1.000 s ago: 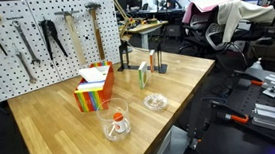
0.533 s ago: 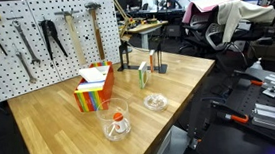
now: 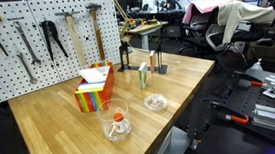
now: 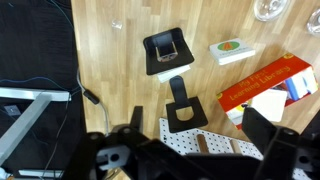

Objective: Move the white and green book to the right

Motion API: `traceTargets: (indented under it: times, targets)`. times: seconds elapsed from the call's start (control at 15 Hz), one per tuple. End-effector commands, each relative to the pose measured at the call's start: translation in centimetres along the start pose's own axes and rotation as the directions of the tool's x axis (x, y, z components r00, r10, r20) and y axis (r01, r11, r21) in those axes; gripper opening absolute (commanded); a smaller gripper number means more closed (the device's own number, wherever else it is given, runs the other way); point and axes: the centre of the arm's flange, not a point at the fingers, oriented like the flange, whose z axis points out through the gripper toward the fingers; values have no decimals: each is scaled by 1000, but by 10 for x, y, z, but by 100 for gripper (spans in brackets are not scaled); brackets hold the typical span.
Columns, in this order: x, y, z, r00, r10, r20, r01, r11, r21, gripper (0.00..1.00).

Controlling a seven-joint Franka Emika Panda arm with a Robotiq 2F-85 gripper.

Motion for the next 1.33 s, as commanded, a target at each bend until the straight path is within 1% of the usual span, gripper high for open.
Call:
traceTargets:
  times: [0.0,0.07,0.13,0.2,0.4,0.53,0.6,0.73,0.8,0.87,0.93,1.07,1.2,1.27]
  targets:
    - [37,-29,38,1000,-16,10,16,1000,-11,100]
    - [20,-29,26,1000,-24,16,24,1000,-8,100]
    - [24,-37,37,999,-30,30,30,1000,-8,100]
    - [25,-37,39,999,-30,34,30,1000,-8,100]
    - [21,-29,27,1000,-16,13,16,1000,-13,100]
    - [21,-30,26,1000,-18,12,18,1000,-13,100]
    - [23,-29,30,1000,-22,-2,22,999,-28,100]
    - [25,-35,38,1000,-9,-5,9,1000,11,100]
    - [26,-42,45,1000,27,5,-27,998,47,100]
    - [26,-51,56,997,63,34,-66,995,69,100]
    - [26,-60,71,991,106,76,-111,991,69,100]
    - [21,-78,102,969,181,168,-190,981,39,100]
    - [15,-94,128,948,224,225,-229,973,-4,100]
    - [12,-102,138,942,236,237,-241,971,-11,100]
